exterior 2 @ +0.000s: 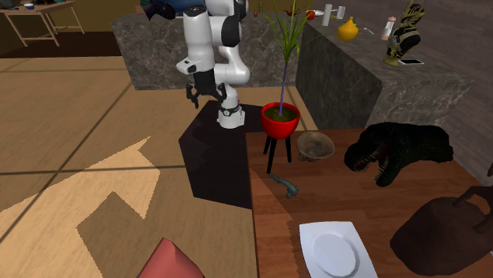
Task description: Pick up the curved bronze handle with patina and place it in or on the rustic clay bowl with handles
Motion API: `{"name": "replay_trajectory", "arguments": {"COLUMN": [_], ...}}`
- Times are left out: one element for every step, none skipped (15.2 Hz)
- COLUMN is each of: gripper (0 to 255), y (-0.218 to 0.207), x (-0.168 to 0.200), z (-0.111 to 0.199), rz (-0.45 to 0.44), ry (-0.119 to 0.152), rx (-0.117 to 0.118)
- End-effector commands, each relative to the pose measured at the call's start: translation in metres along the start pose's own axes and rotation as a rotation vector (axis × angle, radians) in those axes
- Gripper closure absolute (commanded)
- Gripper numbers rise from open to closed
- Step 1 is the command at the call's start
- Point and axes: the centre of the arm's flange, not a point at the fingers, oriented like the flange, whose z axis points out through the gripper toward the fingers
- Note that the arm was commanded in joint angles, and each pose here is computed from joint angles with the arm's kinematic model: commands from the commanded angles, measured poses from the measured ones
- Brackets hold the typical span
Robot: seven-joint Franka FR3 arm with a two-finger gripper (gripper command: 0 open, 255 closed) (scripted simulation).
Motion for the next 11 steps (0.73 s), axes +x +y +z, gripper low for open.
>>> {"name": "replay_trajectory", "arguments": {"gripper": [0,0,0,0,0,0,0,0,0,0,0], "y": [-0.010,-0.017,-0.023,-0.030,-0.037,-0.045,-0.052,-0.060,-0.068,-0.076,-0.085], "x": [0.016,0.025,0.034,0.042,0.050,0.059,0.067,0.074,0.082,0.089,0.096], "z": [0.015,0.022,0.029,0.036,0.043,0.051,0.058,0.065,0.072,0.079,0.086], "rz": [-0.052,-0.077,-0.102,-0.127,-0.153,-0.178,-0.203,-0.228,-0.253,-0.279,-0.304], "ry": [-0.006,-0.010,-0.013,-0.016,-0.020,-0.023,-0.026,-0.030,-0.033,-0.037,-0.040], "rx": [0.013,0.019,0.025,0.032,0.038,0.044,0.051,0.057,0.063,0.069,0.076]}}
